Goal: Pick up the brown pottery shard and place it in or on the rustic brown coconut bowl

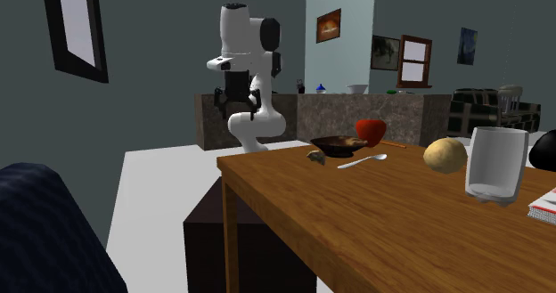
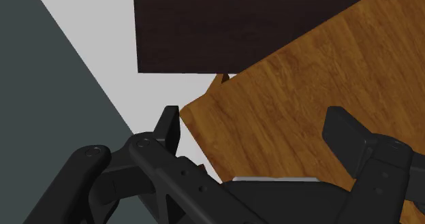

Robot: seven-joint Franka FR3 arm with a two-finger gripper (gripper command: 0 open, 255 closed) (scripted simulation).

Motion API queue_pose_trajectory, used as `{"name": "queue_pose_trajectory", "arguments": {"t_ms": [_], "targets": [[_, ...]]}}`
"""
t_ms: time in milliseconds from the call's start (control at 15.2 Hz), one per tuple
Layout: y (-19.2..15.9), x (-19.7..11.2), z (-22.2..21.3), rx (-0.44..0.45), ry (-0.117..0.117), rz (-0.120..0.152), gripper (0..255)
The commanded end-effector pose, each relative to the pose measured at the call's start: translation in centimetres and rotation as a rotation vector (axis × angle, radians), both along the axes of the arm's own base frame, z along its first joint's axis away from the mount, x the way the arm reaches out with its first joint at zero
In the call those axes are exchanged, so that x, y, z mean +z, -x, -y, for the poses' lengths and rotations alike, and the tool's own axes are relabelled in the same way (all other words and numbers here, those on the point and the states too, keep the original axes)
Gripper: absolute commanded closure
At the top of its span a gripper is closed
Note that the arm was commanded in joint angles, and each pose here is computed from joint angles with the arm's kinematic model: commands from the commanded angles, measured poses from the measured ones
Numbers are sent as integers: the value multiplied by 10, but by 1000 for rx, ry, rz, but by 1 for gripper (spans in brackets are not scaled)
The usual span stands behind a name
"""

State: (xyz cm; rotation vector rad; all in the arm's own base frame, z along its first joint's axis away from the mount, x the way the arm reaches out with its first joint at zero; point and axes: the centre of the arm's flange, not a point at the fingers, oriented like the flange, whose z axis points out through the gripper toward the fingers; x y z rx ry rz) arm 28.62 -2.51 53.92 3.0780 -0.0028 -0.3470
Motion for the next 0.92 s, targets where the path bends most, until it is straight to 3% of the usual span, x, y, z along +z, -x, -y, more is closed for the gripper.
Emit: {"name": "queue_pose_trajectory", "arguments": {"t_ms": [0,858], "targets": [[0,0,0,0,0,0,0],[-25,-23,-185,-100,181,240,0]]}}
